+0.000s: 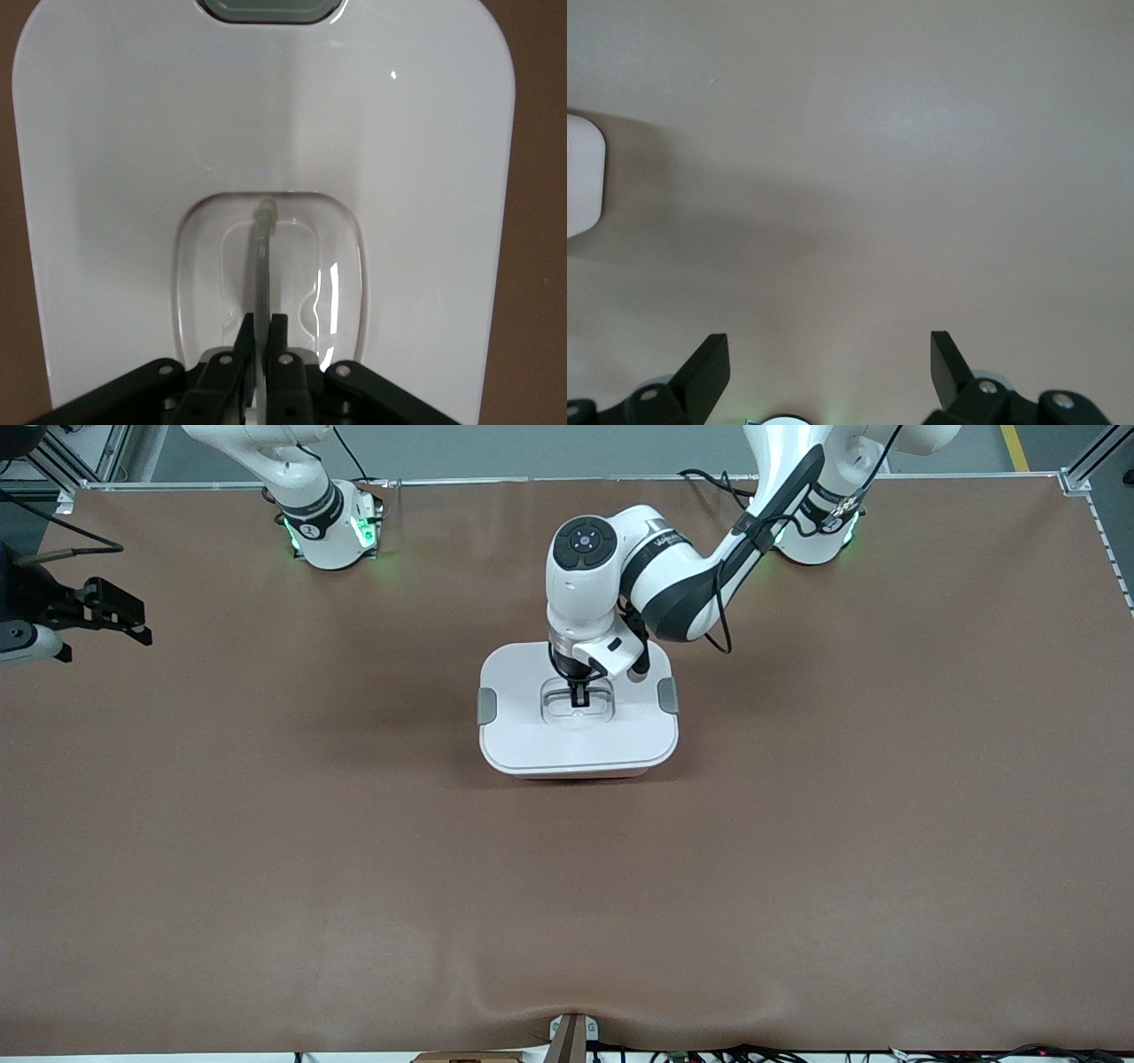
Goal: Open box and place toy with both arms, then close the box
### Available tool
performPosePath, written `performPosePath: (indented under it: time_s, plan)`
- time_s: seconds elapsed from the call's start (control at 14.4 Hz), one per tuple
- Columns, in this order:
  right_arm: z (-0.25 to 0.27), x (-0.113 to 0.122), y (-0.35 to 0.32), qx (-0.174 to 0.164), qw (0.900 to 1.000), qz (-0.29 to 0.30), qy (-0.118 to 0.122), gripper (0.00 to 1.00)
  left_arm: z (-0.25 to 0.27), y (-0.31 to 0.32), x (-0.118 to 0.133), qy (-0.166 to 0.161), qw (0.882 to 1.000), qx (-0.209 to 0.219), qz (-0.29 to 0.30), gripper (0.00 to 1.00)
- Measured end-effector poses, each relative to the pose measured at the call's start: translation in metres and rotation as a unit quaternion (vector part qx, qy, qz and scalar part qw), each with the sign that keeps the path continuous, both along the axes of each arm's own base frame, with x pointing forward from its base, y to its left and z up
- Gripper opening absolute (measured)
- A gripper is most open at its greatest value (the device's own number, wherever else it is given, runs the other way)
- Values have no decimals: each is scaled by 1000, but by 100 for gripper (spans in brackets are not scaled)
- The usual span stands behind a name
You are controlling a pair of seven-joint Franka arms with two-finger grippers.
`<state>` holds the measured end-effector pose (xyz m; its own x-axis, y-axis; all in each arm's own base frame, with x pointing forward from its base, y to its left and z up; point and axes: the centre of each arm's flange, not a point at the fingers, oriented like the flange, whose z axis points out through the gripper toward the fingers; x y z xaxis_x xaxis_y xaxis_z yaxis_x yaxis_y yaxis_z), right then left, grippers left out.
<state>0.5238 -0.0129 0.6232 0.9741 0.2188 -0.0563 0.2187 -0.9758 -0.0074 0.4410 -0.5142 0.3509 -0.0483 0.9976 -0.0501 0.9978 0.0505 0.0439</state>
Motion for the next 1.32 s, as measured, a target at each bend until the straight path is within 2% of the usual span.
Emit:
performPosePath:
  time_s: [0.49,0.83,1.04,1.32]
  plan:
    - [3,-4,-5,2,1000,-11,0,100,-2,-1,-1,2,1000,-1,16,7]
    - [3,-5,-11,4,999,-44,1,100,-3,-2,-2,2,1000,-1,18,7]
    - [3,-5,-6,32,996,-88,3,100,-3,-2,-2,2,1000,-1,17,7]
    - [7,1,-8,38,994,-98,0,100,-4,-4,-4,1,1000,0,14,7]
